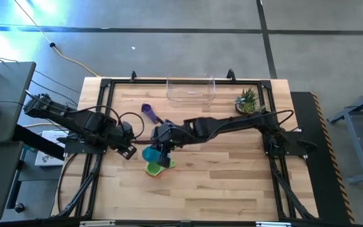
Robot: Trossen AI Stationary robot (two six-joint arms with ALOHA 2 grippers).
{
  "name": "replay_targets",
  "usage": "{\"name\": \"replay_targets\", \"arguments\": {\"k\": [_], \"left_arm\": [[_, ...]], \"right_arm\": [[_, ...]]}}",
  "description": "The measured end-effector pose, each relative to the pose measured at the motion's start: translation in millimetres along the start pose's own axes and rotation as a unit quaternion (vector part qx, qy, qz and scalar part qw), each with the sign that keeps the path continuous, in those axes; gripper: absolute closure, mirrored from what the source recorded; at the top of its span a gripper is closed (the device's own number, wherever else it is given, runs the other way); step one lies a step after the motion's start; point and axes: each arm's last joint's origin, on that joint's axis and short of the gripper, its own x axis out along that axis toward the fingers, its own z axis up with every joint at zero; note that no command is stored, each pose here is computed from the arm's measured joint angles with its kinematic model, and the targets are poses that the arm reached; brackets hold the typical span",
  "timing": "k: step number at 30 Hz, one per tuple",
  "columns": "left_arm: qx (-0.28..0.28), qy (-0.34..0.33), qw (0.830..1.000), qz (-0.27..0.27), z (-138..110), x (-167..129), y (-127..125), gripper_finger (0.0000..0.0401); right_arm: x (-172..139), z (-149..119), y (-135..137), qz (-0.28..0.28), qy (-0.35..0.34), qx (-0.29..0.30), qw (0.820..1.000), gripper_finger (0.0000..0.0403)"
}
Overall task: Nest measuring cups in basket
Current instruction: Stack the light blue measuring cup on top of the green measuring cup
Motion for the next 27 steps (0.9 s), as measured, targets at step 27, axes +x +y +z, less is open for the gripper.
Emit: {"name": "replay_targets", "arguments": {"k": [27], "left_arm": [[-0.033,-0.007,0.999,0.003,0.5,0.1,0.3,0.0336]], "right_arm": [[65.4,-39.5,-1.1,0.023,0.083,-0.061,0.994,0.0403]]}}
